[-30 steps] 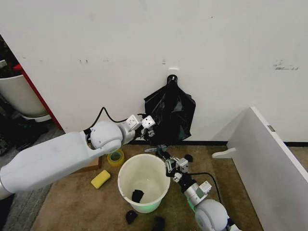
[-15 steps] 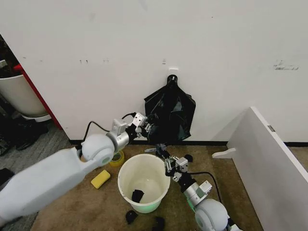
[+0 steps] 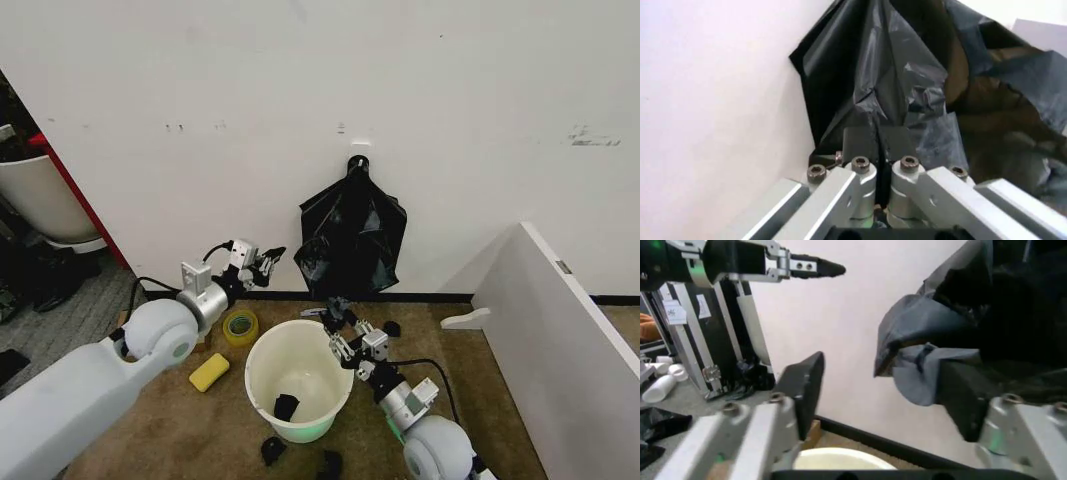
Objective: Place the garbage bag over the trash bin.
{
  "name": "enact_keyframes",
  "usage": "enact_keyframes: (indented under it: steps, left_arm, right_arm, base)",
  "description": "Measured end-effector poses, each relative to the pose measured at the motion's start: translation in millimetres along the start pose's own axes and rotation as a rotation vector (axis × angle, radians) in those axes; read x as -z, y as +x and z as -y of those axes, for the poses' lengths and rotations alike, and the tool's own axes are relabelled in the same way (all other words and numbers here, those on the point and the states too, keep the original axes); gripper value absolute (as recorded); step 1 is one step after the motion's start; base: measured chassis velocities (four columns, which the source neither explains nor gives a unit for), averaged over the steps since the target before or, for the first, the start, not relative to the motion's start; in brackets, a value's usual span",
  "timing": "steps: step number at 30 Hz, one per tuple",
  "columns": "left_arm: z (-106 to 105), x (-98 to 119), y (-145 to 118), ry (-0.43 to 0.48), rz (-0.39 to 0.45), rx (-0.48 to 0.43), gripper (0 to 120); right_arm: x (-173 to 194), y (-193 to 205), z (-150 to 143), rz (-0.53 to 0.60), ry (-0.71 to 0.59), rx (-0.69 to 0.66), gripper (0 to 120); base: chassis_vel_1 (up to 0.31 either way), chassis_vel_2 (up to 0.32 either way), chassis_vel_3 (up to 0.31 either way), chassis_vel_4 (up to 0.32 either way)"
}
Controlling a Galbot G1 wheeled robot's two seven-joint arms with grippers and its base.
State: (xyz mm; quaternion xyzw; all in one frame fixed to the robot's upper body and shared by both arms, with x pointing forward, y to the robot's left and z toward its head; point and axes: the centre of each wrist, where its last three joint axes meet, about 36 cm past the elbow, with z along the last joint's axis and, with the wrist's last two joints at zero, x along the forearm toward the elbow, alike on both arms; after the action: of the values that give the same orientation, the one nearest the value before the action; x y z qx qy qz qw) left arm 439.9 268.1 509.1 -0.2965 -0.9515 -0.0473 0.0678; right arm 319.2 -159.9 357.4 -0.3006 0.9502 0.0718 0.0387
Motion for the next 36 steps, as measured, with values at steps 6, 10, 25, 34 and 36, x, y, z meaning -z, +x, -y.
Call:
enact_keyframes:
  steps: [6, 10, 25, 34, 36]
  left_arm:
    - [14.2, 11.3, -21.4, -0.275, 0.043, -0.140, 10]
    - [23.3, 19.1, -39.3, -0.366, 0.043, -0.234, 22]
    - [50.6, 76.6, -107.3, -0.512, -0.157, -0.330, 76]
    - [63.0, 72.4, -107.6, -0.514, -0.286, -0.317, 100]
    - [62.9, 69.7, -109.9, -0.510, -0.292, -0.311, 99]
  right_arm:
    - [1.5, 6.3, 0.2, -0.004, 0.000, -0.010, 83]
    - [1.2, 7.7, 0.3, -0.007, 0.004, -0.011, 94]
    - [5.1, 9.8, 6.6, 0.016, -0.006, -0.043, 100]
    - [4.9, 9.2, 2.2, 0.023, -0.014, -0.032, 100]
    - [5.1, 9.2, 1.7, 0.023, -0.014, -0.031, 100]
  base:
    - [0.000, 0.000, 0.000, 0.000]
    - [0.000, 0.000, 0.000, 0.000]
    - [0.000, 0.000, 0.000, 0.000]
    - [0.000, 0.000, 0.000, 0.000]
    - [0.000, 0.000, 0.000, 0.000]
